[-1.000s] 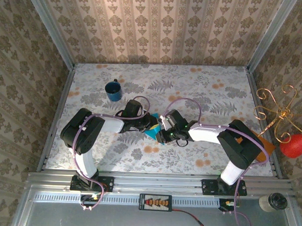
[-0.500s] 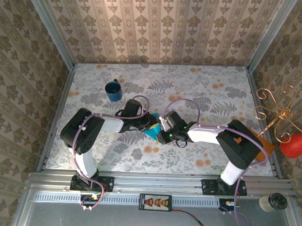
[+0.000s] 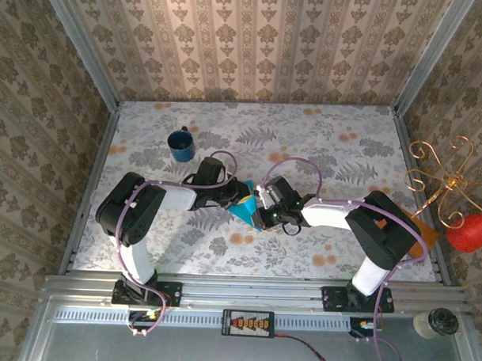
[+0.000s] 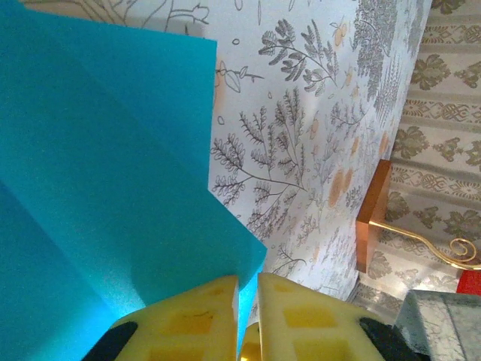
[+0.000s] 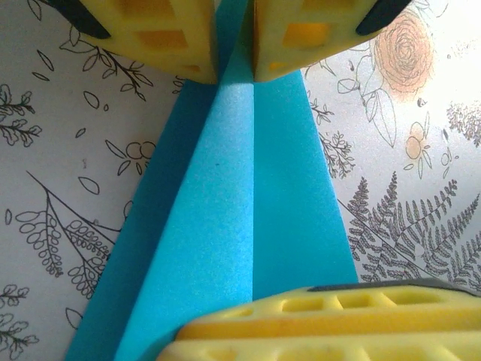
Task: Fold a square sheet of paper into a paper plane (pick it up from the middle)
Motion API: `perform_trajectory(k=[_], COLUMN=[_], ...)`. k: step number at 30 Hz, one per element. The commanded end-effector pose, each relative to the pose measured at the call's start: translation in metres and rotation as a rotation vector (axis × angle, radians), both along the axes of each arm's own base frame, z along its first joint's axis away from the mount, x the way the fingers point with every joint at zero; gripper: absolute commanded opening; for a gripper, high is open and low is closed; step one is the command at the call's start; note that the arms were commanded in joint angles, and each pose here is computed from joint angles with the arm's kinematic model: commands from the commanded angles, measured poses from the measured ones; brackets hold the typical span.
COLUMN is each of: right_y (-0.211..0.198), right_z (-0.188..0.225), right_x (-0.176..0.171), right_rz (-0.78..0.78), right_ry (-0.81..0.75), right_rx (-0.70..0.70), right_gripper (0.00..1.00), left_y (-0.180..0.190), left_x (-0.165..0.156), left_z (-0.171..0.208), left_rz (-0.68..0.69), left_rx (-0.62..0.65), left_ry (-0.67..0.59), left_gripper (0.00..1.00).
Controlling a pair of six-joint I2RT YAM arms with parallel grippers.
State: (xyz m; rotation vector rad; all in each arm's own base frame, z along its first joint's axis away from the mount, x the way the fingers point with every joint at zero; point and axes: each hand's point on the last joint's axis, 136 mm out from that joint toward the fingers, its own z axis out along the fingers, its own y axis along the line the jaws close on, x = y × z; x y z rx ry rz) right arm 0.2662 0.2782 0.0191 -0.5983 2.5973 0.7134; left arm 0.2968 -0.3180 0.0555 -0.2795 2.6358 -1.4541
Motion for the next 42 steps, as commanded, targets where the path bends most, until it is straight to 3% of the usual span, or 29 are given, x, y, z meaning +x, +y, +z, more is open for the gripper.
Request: perform_trajectory(k=[1, 14, 27, 42], right_y=[-0.008, -0.012, -0.010, 0.000], right_z=[-0.017, -0.020, -0.015, 0.023], right_x=[-0.016, -0.016, -0.013, -0.004], right_rz=[0.003, -0.008, -0.014, -0.046], right_ry=[0.085, 0.113, 0.125, 0.135], right_rx=[-0.013, 0.008, 0.038, 0.151], right_gripper=[0.20, 0.16, 0.16, 0.27], left_y=[-0.001, 0.002, -0.004, -0.007], left_x=[0.002, -0.007, -0.014, -0.012], left_z=[0.000, 0.019, -0.001, -0.001], left_rz=[-0.019, -0.075, -0.100, -0.107], left_rx=[0.003, -0.027, 0.000, -0.003], left_ry=[-0.002, -0.063, -0.030, -0.030], left_gripper=[0.14, 0.15, 0.14, 0.14])
